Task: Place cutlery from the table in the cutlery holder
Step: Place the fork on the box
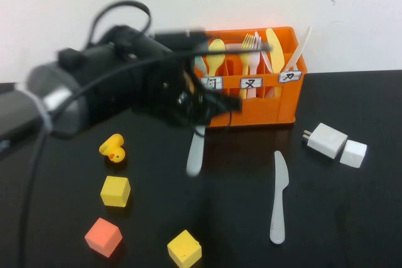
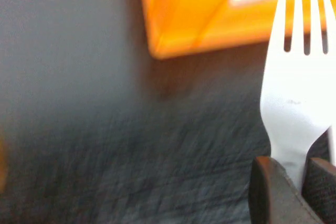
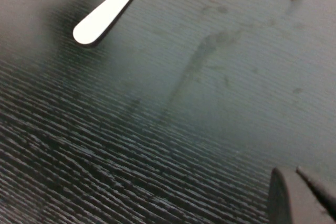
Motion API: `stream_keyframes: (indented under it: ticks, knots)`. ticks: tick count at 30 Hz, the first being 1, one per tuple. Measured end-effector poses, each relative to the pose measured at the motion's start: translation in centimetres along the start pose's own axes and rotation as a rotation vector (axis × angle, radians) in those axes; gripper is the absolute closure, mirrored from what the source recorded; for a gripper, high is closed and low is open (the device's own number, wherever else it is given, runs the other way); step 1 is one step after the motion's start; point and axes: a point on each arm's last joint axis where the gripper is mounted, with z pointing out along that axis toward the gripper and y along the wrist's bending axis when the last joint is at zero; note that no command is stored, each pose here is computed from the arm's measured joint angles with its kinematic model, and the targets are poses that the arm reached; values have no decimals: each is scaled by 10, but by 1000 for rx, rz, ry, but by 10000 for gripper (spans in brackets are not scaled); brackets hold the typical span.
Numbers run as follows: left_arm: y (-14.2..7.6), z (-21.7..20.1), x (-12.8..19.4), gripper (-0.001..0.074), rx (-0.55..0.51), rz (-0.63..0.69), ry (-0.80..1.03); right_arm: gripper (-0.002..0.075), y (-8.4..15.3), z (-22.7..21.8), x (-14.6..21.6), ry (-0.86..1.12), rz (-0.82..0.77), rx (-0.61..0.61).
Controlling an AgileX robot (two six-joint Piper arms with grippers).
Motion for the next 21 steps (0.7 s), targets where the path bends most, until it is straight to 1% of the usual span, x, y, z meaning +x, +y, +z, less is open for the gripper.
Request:
stream_keyframes:
  ticks: [4, 7, 12, 15, 21]
  knots:
    - [-7, -19, -19, 648, 91, 42, -201, 728, 1, 0, -1, -10, 0, -10]
    - [-12, -24, -30, 648, 144, 90, -323, 728, 1, 0, -1, -13, 1, -13]
    - [-22, -21, -42, 648, 241, 163, -495, 728, 2, 0, -2, -17, 5, -17]
    - [-24, -12, -49, 648, 306, 179, -583, 728, 1, 0, -2, -19, 4, -16]
    - [-12, 11, -61, 648, 372, 170, -700, 728, 1, 0, -2, -21, 2, -15]
